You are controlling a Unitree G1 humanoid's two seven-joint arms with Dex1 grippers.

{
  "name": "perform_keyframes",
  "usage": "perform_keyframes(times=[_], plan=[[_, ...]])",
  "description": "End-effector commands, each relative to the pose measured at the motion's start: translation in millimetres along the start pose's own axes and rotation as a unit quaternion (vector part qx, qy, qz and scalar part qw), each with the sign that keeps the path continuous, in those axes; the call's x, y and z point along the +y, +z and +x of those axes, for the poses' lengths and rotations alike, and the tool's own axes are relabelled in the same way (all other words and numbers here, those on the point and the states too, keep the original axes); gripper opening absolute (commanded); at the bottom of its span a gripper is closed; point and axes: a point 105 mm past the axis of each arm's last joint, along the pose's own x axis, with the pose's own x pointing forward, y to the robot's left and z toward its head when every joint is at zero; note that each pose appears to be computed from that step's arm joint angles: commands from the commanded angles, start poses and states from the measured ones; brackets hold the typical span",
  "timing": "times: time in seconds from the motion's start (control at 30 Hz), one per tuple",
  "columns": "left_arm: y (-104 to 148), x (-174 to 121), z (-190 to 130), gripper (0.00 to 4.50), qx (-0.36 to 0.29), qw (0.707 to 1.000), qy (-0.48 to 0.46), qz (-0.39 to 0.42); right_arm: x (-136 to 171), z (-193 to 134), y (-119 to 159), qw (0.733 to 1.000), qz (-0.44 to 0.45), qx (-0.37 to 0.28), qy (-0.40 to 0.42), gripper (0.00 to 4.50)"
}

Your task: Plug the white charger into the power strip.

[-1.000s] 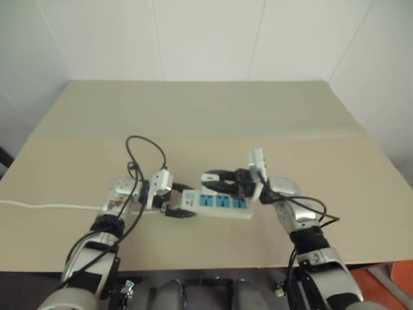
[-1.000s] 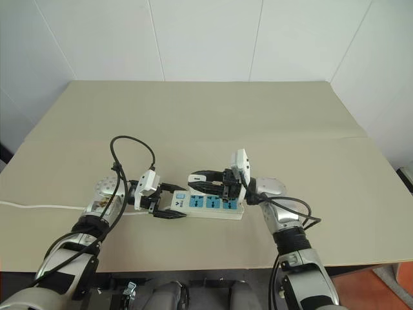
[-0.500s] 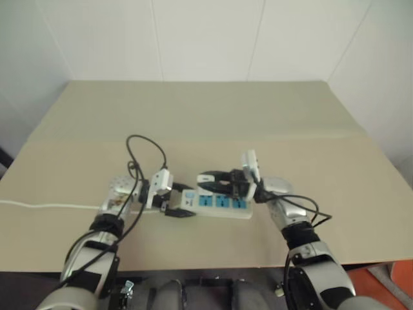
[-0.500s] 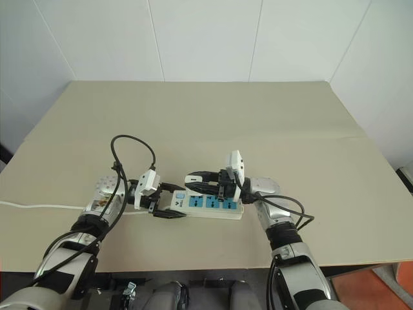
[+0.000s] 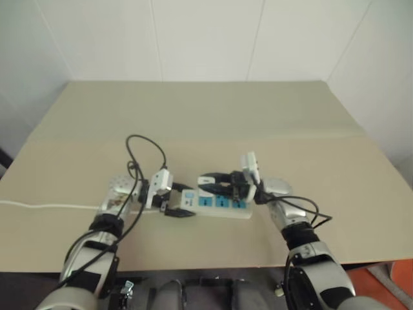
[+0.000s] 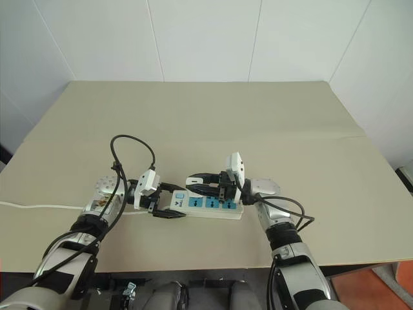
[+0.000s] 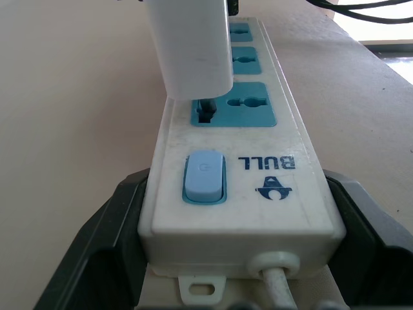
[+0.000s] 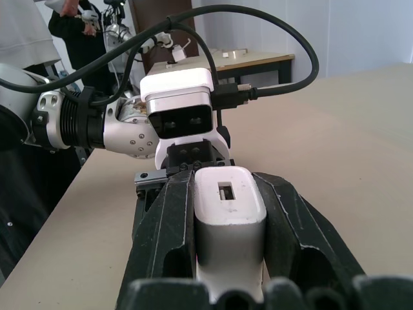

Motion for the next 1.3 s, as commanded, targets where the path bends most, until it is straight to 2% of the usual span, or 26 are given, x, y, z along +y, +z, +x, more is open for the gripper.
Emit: perform_keyframes(times=[0.03, 0.9, 1.3], plan=[[-5.7, -1.1, -2.5, 3.29, 0.027, 1.000, -0.003, -0.002, -2.3, -4.7, 4.6, 1.000, -0.016, -0.008, -0.010, 1.12], [-7.1, -3.1, -1.7, 3.29, 0.025, 1.000, -0.004, -0.002, -0.5, -11.8, -6.2, 0.999, -0.023, -0.005, -0.040, 1.12], [-8.2, -3.5, -2.7, 3.29, 0.027, 1.000, -0.003, -0.002, 11.7, -14.2, -31.8, 0.999, -0.024, 0.038, -0.015, 1.12]])
